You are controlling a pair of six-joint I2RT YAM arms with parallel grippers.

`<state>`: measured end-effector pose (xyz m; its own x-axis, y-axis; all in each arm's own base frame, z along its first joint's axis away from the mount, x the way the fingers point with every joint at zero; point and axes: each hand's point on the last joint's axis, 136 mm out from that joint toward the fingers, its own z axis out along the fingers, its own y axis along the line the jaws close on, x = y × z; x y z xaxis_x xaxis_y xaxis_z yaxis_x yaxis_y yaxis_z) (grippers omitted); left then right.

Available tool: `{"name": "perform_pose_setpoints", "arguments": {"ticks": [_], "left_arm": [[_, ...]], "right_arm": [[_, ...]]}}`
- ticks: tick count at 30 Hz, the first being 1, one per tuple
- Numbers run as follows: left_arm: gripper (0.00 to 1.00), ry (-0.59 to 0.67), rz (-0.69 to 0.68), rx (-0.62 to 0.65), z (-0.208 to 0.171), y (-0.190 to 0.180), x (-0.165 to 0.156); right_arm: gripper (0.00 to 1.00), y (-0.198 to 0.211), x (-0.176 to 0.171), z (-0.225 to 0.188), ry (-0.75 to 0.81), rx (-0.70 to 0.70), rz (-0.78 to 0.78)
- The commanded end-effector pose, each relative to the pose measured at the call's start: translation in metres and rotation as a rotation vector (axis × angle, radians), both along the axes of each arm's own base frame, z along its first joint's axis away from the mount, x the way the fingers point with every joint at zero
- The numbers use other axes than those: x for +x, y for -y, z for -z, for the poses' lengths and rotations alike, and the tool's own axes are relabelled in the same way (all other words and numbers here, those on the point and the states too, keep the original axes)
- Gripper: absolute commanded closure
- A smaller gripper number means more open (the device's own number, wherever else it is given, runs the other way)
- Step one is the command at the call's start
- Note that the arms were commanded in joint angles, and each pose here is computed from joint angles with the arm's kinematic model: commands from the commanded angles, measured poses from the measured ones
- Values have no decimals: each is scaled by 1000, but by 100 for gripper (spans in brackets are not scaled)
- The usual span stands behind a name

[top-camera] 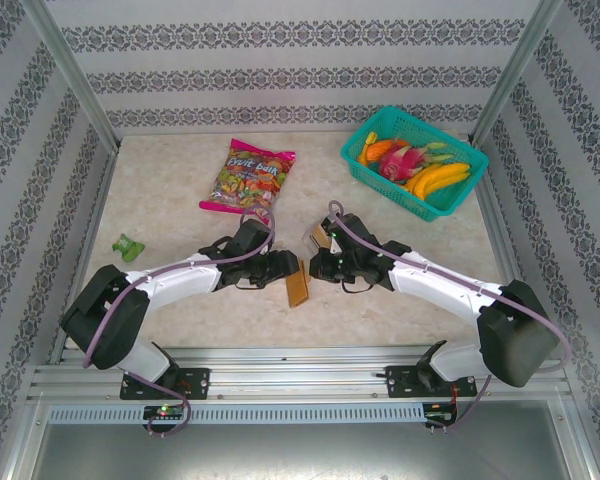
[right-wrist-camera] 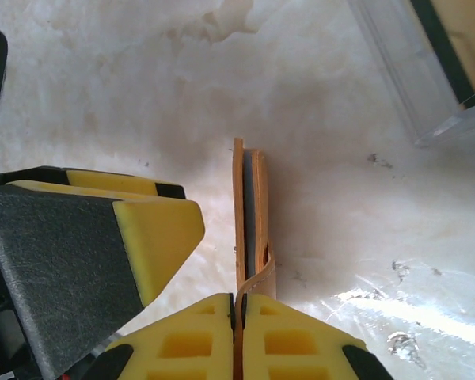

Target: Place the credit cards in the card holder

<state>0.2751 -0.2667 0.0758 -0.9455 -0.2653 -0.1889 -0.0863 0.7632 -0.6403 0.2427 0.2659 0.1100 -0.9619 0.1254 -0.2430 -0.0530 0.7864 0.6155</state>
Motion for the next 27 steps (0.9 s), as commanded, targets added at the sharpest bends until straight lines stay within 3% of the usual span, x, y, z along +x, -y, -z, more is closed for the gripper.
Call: {"name": "perform_pose_setpoints", "arguments": {"ticks": [1,13,17,20,27], "left_arm": [[35,31,48,-35,-14,10,-1],[33,-21,71,-10,-1,15,-2],[59,-41,32,66,9,-1,-5],[69,-38,23,81,12,-7,-8],[83,-29,12,163,14,-27,-16]], "right_arm": [[92,-6,1,-7,-5,68,1],[91,-12,-1,-13,-14,128,-14],[91,2,1,-2,-32,57,31],[91,20,2,9,-38,-17,75],[91,68,-5,41,-81,-222,159]]}}
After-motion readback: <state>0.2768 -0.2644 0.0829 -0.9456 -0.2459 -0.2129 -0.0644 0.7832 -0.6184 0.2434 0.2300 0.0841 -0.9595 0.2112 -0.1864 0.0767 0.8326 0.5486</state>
